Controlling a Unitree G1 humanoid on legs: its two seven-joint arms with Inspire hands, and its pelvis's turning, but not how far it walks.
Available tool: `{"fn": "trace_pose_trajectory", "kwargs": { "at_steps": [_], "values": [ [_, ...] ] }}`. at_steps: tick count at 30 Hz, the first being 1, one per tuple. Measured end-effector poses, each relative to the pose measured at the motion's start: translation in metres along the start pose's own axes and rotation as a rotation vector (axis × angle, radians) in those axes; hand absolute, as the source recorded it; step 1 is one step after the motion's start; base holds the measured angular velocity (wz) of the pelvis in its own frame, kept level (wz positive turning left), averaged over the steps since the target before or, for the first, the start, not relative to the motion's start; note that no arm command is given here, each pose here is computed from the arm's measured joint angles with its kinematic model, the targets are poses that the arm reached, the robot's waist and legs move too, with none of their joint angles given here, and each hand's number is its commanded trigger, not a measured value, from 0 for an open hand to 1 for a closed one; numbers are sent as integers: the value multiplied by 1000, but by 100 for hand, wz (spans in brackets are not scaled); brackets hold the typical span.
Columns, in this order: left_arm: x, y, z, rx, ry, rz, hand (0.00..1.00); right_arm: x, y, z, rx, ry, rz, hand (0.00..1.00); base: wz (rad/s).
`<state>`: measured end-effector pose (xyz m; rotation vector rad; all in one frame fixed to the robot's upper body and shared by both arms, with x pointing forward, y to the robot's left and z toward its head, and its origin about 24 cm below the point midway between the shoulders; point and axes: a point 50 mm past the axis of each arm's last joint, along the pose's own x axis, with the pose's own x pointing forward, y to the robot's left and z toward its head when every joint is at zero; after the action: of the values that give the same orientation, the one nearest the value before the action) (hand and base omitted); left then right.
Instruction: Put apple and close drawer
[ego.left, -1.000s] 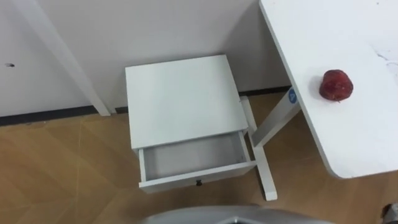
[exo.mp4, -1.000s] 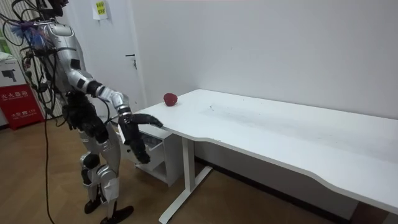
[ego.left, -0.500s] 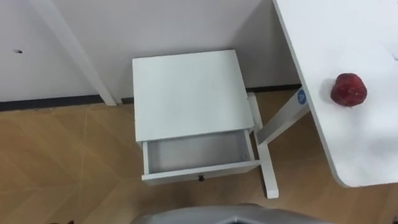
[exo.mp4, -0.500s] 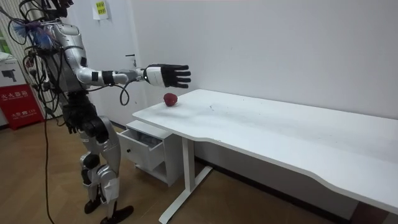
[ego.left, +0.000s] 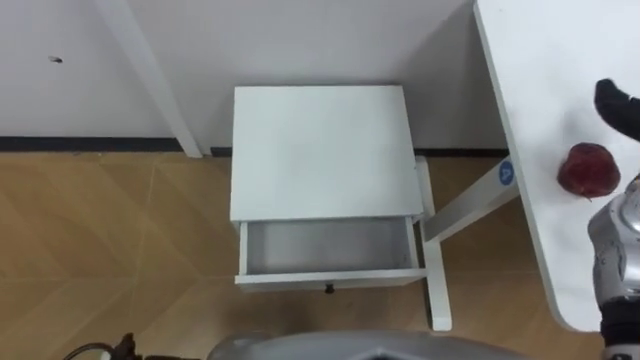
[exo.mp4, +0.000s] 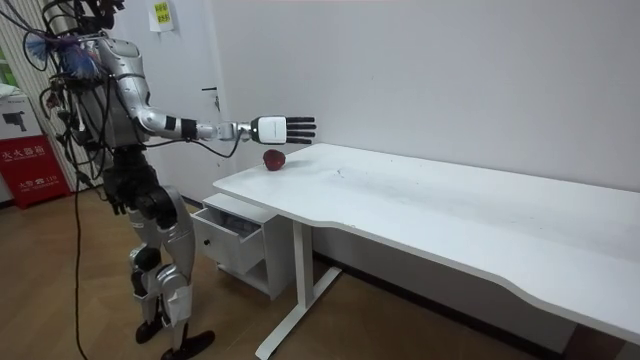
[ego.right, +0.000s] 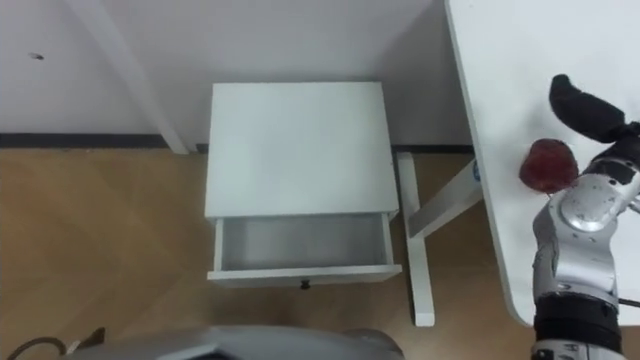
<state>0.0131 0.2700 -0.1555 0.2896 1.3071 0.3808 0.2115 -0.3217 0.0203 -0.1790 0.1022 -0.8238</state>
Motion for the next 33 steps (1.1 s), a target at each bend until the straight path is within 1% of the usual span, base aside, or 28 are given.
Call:
{"fn": "trace_pose_trajectory", "kwargs": {
  "at_steps": [4,10,17,19,22,26,28,33],
  "values": [
    [-1,0,-6,-10,15,-5,0,-2,-2,-19,-55,71,17,0,0],
    [-2,0,-7,-12,14,-20,0,-3,0,-22,-80,72,69,0,0],
    [-1,1,-5,-12,0,-19,0,-3,1,-22,-89,69,94,0,0],
    [-1,1,-3,-13,-8,-18,0,-4,1,-28,-137,78,105,0,0],
    [-1,1,-4,-13,-4,-18,0,-7,-2,-39,-163,124,111,0,0],
    [-2,1,-10,-5,13,-19,0,-9,-5,-44,-176,139,122,0,0],
    [-3,1,-11,3,16,-19,0,-11,-8,-50,-213,158,126,0,0],
    [-3,1,-12,6,17,-16,0,-12,-9,-52,-227,160,134,0,0]
  ]
}}
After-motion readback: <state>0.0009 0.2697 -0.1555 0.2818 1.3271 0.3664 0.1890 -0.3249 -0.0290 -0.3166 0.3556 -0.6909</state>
